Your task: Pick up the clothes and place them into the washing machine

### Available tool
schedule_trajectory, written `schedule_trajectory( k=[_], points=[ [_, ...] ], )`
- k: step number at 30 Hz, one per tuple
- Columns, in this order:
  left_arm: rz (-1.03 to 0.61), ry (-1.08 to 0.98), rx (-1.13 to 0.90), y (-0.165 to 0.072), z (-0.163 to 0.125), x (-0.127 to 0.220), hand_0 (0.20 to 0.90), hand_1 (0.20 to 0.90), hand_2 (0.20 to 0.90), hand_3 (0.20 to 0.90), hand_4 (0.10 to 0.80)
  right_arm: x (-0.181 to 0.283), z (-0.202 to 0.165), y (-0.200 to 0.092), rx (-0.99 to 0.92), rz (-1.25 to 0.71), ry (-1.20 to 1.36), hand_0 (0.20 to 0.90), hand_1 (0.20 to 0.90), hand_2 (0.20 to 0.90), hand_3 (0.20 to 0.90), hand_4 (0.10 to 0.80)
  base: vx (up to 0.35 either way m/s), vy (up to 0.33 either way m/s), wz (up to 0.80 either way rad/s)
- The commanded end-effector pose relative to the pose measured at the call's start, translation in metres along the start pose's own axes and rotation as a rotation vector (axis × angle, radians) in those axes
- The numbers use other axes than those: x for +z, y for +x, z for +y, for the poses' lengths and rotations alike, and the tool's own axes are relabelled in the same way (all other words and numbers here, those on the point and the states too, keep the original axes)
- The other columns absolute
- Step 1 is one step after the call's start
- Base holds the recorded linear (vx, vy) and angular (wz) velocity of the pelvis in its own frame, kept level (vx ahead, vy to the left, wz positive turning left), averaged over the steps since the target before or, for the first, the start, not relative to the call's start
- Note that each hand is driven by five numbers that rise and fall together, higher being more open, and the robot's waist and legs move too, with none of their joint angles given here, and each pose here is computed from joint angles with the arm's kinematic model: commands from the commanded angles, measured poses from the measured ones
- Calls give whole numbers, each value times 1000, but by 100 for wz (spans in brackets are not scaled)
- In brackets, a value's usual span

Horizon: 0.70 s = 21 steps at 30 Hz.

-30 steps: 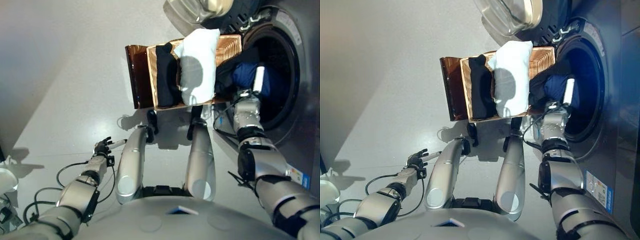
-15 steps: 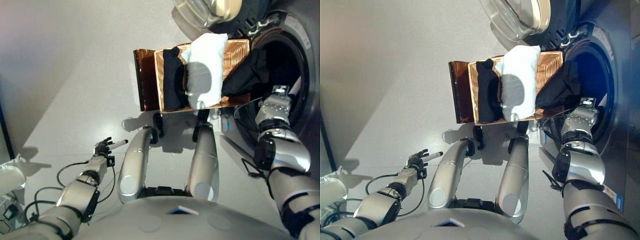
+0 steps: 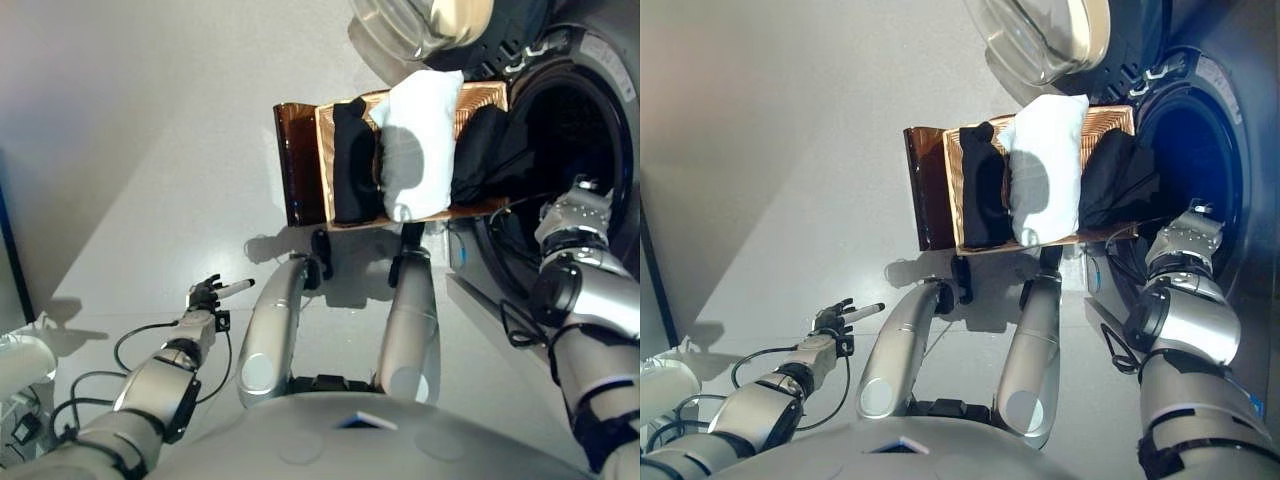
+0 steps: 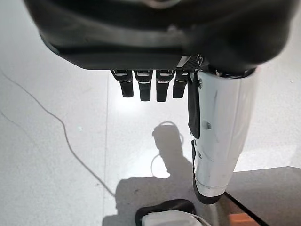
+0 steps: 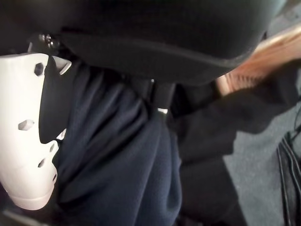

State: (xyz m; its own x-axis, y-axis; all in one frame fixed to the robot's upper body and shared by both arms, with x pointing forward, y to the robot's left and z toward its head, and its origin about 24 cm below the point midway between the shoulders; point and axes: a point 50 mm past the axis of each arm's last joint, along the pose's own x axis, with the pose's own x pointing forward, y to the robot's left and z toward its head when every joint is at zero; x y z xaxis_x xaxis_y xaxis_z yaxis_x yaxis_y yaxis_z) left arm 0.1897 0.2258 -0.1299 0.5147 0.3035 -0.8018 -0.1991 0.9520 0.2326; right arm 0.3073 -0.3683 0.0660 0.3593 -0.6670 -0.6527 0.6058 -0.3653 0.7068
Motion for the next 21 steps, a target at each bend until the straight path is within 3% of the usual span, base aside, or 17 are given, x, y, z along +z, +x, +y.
schedule_trajectory(
  k=[1, 8, 14, 15, 21],
  points=[
    [111, 15, 163, -1, 34, -22, 900, 900, 900, 900, 800, 58, 35, -6, 108, -230, 68, 900, 900, 900, 900, 800, 0, 0, 0],
    [91, 1, 172, 0, 36, -17, 900, 900, 900, 900, 800, 33, 48, -16, 255, -239, -232, 900, 900, 900, 900, 800, -13, 8, -4],
    [85, 0, 175, 0, 36, -16, 900, 900, 900, 900, 800, 20, 48, -21, 316, -242, -331, 900, 900, 900, 900, 800, -2, 0, -1],
    [70, -7, 175, 1, 35, -12, 900, 900, 900, 900, 800, -2, 50, -33, 438, -236, -439, 900, 900, 900, 900, 800, 0, 0, 0],
    [36, 9, 170, 1, 31, -6, 900, 900, 900, 900, 800, -33, 31, -49, 636, -293, -776, 900, 900, 900, 900, 800, 0, 0, 0]
  ],
)
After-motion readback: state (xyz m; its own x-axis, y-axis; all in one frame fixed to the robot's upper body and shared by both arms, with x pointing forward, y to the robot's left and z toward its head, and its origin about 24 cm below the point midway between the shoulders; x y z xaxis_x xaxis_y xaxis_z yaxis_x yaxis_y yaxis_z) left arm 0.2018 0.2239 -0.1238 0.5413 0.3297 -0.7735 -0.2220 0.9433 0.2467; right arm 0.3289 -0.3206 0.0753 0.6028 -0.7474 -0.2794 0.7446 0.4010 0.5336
